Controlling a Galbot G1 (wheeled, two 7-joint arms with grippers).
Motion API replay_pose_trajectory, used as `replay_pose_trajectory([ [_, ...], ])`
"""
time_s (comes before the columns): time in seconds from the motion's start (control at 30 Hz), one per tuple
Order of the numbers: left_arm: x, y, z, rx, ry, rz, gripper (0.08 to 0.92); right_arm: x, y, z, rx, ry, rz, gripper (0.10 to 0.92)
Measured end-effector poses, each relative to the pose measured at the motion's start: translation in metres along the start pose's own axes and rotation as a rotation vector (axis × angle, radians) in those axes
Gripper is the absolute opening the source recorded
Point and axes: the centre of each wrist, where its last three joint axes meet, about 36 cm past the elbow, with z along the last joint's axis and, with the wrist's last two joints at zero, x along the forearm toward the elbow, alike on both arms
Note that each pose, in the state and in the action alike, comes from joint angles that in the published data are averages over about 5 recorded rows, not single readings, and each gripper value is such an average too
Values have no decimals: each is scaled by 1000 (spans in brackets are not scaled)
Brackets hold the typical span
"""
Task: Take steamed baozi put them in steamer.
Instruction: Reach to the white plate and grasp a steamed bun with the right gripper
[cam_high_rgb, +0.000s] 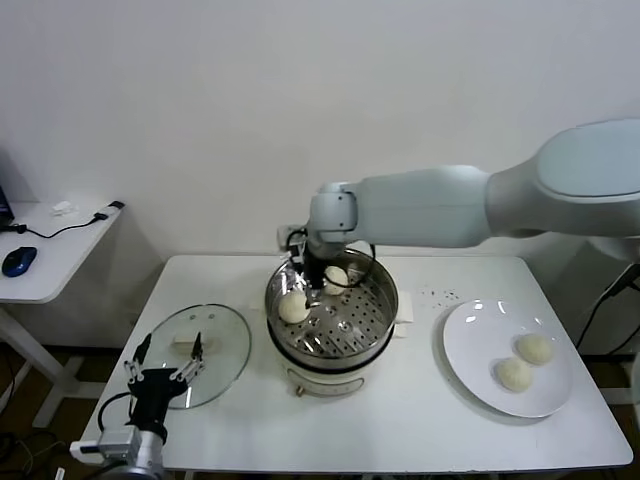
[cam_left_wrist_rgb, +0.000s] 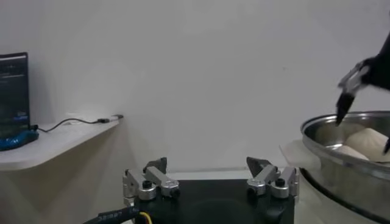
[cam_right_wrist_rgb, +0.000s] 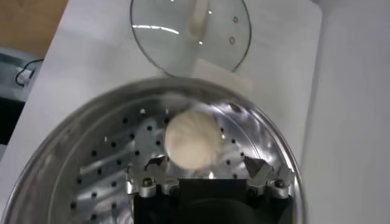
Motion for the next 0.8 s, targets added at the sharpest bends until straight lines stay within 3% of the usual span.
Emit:
replay_pose_trajectory([
  [0.2,0,1,3,-3,4,-2,823,66,16,78,-32,27,0,823],
  [0.37,-2,0,3,-2,3,-2,823,95,50,153,-70,83,-22,823],
  [0.8,-2,1,2,-1,2,-12,823,66,150,287,-193,149,-95,823],
])
